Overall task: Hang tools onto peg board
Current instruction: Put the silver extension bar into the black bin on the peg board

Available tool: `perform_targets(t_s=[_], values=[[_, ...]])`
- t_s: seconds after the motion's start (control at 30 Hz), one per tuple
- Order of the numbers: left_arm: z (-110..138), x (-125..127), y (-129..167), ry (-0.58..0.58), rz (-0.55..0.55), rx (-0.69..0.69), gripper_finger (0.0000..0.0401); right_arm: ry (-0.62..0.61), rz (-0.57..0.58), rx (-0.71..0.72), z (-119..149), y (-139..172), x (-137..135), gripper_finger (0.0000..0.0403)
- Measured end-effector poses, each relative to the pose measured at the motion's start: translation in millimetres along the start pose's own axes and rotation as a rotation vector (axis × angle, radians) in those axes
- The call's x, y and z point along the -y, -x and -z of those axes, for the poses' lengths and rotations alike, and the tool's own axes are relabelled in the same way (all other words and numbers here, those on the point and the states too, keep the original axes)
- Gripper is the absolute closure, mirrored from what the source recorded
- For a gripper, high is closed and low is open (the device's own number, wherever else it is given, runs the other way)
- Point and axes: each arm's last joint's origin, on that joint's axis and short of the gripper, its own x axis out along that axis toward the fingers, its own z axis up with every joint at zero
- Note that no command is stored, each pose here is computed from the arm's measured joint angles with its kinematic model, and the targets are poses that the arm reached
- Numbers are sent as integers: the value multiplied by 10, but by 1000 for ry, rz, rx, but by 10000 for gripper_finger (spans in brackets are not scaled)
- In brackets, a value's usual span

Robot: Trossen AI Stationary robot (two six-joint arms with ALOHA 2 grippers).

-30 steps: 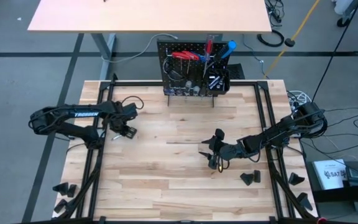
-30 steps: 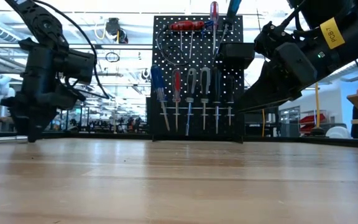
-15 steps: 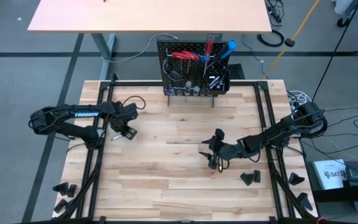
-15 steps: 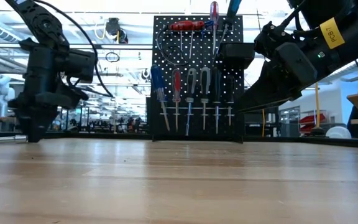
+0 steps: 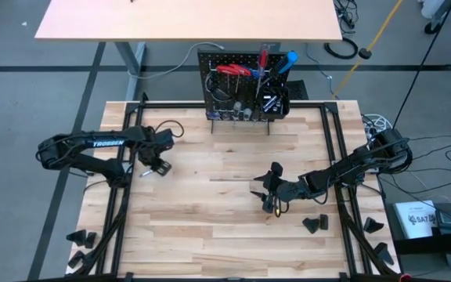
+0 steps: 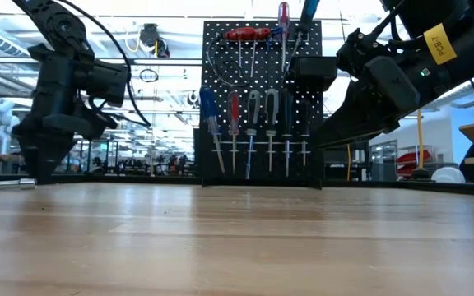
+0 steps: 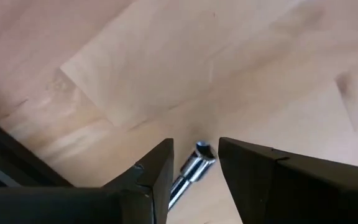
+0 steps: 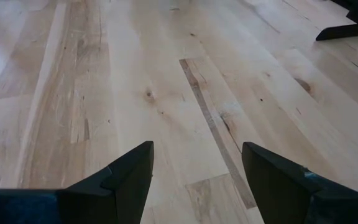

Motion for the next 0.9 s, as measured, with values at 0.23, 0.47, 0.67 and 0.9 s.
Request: perform_targets(t_s=[0.23, 0.47, 0.67, 0.9], values=[[99, 30, -2, -74, -5, -86, 265, 1, 0, 0, 0, 1, 0, 165], [153, 108, -17, -136, -7, -96, 265, 2, 1, -1, 1, 0, 1, 165], [214, 158, -115, -185, -14, -78, 265, 2, 0, -1, 1, 1, 1, 165], [279, 228, -205, -233, -10, -48, 265, 2, 0, -1, 0, 1, 1, 165]])
